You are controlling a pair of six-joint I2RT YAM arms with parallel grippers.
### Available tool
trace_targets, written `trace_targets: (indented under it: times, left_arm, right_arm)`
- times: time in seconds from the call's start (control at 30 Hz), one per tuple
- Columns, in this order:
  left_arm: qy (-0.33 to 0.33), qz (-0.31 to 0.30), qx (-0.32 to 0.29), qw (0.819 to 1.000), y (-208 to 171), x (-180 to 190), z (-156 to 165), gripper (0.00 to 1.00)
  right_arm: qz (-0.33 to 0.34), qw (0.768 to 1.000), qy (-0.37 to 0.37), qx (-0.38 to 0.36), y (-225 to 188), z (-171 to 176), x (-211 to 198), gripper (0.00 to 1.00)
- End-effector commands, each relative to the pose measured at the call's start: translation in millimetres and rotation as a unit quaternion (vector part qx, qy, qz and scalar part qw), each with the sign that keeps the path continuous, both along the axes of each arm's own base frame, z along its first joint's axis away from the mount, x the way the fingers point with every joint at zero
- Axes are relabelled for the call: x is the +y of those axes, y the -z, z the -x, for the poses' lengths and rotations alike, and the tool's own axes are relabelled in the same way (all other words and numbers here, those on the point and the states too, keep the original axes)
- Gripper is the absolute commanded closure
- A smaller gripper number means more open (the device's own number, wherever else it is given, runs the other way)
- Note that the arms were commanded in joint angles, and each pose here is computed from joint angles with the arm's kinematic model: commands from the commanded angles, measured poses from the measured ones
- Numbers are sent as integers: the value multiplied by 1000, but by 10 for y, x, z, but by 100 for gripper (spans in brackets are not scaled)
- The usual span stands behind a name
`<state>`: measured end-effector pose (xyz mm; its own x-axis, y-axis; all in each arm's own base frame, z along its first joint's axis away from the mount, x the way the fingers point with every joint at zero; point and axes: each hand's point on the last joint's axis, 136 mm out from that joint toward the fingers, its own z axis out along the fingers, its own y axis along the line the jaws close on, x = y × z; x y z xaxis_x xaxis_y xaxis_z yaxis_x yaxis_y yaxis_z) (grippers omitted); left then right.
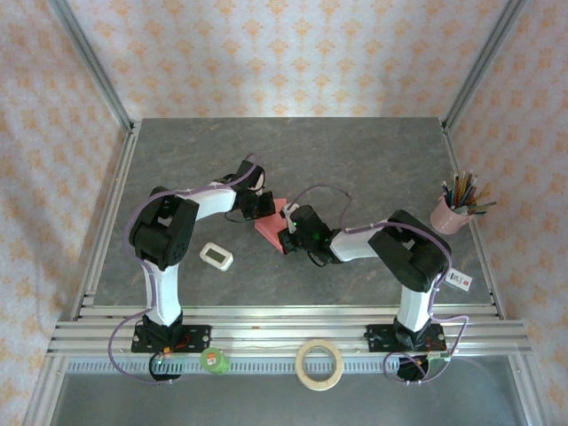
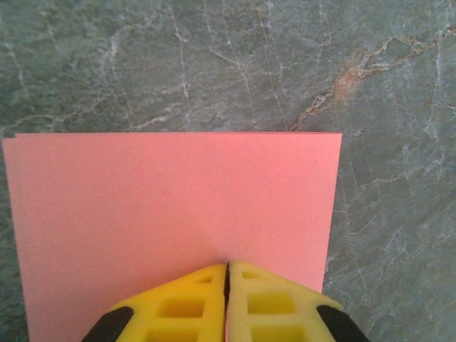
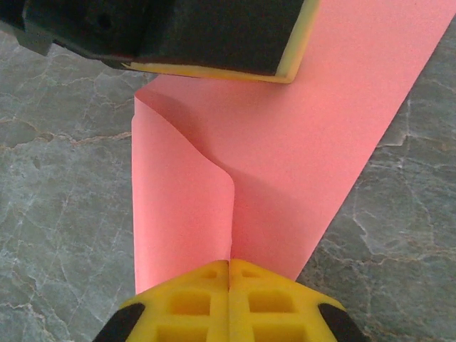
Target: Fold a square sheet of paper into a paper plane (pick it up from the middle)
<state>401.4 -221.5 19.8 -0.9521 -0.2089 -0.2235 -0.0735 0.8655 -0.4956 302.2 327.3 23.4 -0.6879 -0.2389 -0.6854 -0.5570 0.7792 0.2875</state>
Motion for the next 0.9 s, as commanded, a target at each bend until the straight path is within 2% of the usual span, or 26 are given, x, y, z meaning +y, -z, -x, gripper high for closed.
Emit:
trace_targets:
  times: [0.0,0.13,0.23,0.37,0.5,0.67,0.87]
  left_arm:
    - [2,-22,24,999,111,61,57,91]
    - [-18,-4,-16,1000,-234,54,-144,90]
    - [-55,28,-62,996,-670,110,-319,86]
    - [-82,57,-86,991,-935,179,-314,80]
    - [-100,99,-71,987,-887,169,-102,78]
    - [-100,150,-37,983,-748,63,208,81]
    - [-96,137,-12,986,-520,-1,433,89]
  right_arm:
    - [25,999,11,24,169,11,-87,94]
    - [26,999,14,30,189,24,-104,94]
    - [20,999,19,36,190,24,-114,94]
    - [14,999,27,45,185,14,-122,94]
    - [14,998,32,54,197,20,-130,94]
    - [21,997,33,59,234,25,-141,93]
    - [28,997,33,61,258,14,-142,93]
